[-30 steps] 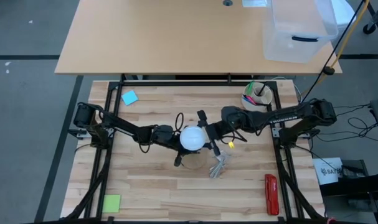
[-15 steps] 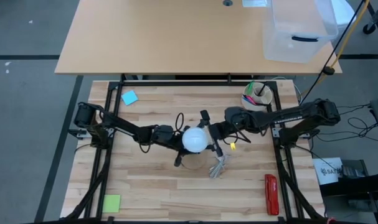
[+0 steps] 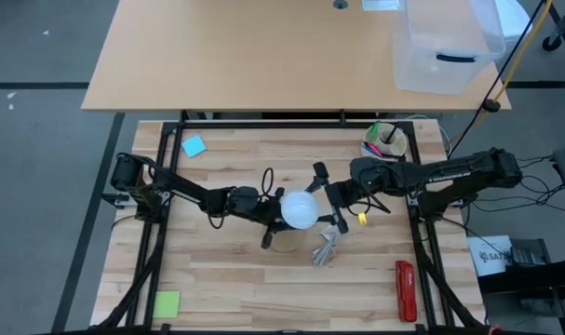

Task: Screw lightbulb
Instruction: Remove the lightbulb from the lamp

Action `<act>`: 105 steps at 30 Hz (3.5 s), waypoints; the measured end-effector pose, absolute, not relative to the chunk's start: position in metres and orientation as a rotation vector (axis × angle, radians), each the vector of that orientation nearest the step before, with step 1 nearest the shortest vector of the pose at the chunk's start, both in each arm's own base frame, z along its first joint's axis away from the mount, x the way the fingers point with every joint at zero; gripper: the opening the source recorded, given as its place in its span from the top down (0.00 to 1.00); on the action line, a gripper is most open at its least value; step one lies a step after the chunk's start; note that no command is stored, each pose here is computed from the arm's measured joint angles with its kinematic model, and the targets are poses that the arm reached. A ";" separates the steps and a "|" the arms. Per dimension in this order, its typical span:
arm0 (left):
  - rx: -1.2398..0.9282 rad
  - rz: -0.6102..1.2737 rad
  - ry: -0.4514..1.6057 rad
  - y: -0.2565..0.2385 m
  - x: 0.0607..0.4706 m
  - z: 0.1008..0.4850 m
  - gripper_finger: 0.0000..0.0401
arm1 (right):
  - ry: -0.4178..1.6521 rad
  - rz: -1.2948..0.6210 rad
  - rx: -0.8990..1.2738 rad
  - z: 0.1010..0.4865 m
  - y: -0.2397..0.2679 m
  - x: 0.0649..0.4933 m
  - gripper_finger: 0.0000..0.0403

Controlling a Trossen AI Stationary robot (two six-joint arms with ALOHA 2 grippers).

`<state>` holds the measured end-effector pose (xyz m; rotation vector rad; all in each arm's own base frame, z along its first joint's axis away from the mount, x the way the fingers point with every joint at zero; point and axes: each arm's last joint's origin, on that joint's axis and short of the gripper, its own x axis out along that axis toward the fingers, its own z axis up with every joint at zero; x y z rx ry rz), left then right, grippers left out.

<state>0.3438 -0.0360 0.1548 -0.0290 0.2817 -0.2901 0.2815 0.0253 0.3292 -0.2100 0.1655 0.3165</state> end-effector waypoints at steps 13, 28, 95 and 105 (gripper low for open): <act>-0.034 -0.289 0.288 -0.036 0.343 0.154 0.85 | 0.209 0.261 -0.171 0.324 0.033 0.286 0.27; -0.035 -0.287 0.285 -0.035 0.343 0.154 0.85 | 0.333 0.066 -0.188 0.326 0.056 0.260 0.27; -0.014 -0.032 0.228 -0.040 0.345 0.159 0.93 | -0.013 -0.637 -0.044 0.240 0.184 0.316 0.33; -0.020 -0.028 0.219 -0.040 0.345 0.159 0.93 | 0.038 -0.730 -0.001 0.223 0.181 0.313 0.33</act>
